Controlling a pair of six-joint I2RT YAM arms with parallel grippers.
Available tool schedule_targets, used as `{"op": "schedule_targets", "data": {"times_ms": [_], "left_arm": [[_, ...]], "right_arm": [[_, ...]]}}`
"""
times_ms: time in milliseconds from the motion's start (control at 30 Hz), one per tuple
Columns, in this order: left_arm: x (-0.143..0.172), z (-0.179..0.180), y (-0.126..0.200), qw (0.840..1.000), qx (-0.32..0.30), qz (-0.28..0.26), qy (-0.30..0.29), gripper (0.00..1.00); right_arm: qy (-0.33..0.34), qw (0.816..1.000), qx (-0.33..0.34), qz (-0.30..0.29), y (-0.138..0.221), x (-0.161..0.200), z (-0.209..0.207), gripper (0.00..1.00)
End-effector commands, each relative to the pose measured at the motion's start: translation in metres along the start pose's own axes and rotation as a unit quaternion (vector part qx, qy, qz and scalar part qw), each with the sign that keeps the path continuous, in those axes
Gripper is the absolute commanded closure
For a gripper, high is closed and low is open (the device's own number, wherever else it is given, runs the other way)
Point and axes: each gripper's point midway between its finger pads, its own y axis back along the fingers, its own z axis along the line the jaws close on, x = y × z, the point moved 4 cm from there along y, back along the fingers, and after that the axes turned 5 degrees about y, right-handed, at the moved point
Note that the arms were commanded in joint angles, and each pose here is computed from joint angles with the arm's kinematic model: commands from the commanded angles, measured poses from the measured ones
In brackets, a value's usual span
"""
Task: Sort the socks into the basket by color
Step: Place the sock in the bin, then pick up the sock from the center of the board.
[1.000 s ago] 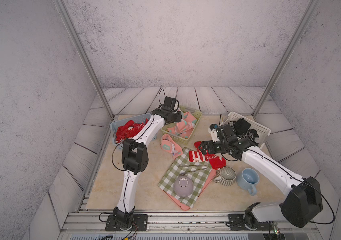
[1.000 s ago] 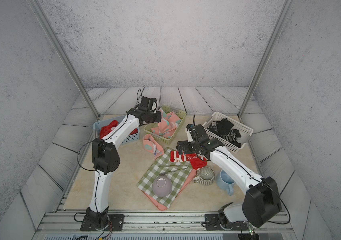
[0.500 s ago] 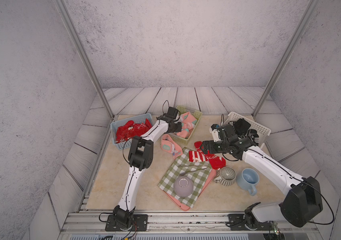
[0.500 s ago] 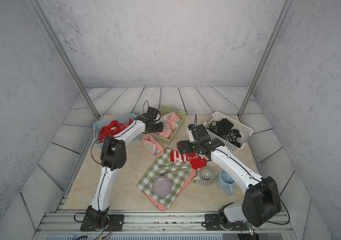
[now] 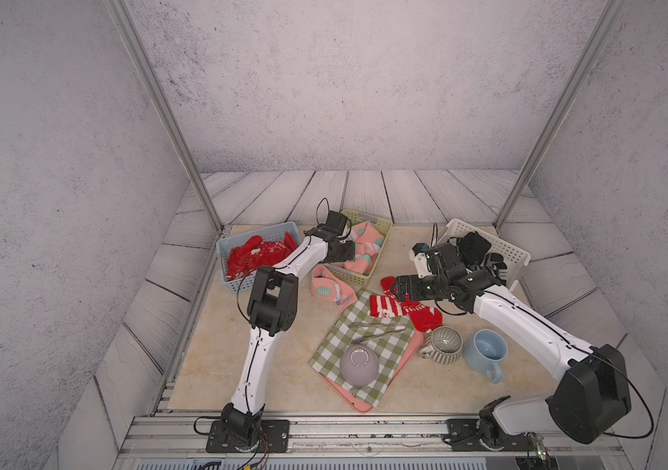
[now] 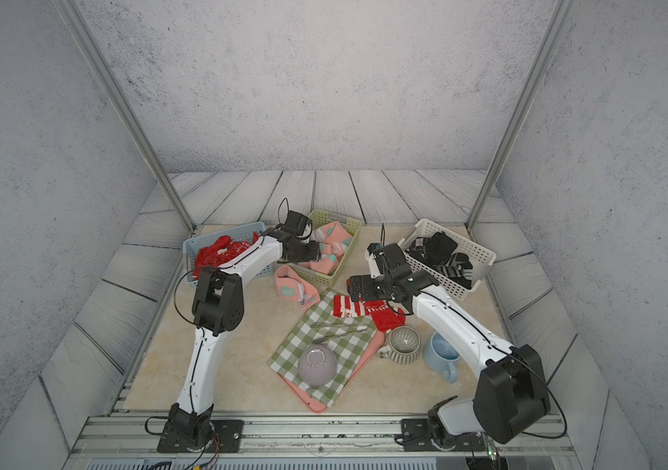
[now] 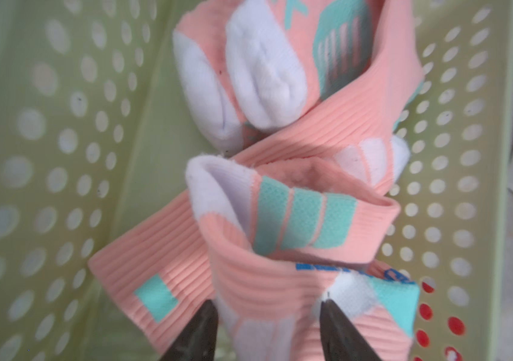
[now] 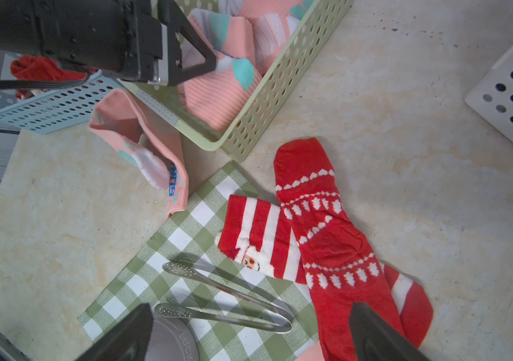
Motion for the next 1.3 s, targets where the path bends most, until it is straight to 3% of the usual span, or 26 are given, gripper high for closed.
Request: {"op": "schedule_targets", "data": {"times_ms": [0,167,400,700,933,1267], "left_arm": [[-0.024,-0.016,0.045,0.998,0.025,-0.051,-0.007,0.38],[-0.030,-0.024,0.079,0.996,0.039,-0.084,-0.009,0.29],[-0.026,-0.029,0.131,0.992,0.052,-0.117,-0.012,0.28],[0.031,-0.004,0.184,0.991,0.032,-0.130,0.011,0.31],[0.076,0.014,0.218,0.991,0.026,-0.133,0.022,0.31],[0.107,0.022,0.251,0.987,0.048,-0.146,0.038,0.32]], "right_arm": [[-0.003,1.000,-0.004,0.005,-0.003,-0.003,0.001,0.01],[0.001,1.000,-0.010,0.016,-0.011,0.001,0.001,0.01],[0.012,0.999,-0.015,0.026,-0.022,0.006,0.000,0.01],[0.032,0.995,-0.087,0.041,-0.061,-0.002,0.036,0.00],[0.081,0.992,-0.091,0.041,-0.113,-0.020,0.081,0.00],[0.116,0.985,-0.103,0.070,-0.184,-0.025,0.110,0.01]]}}
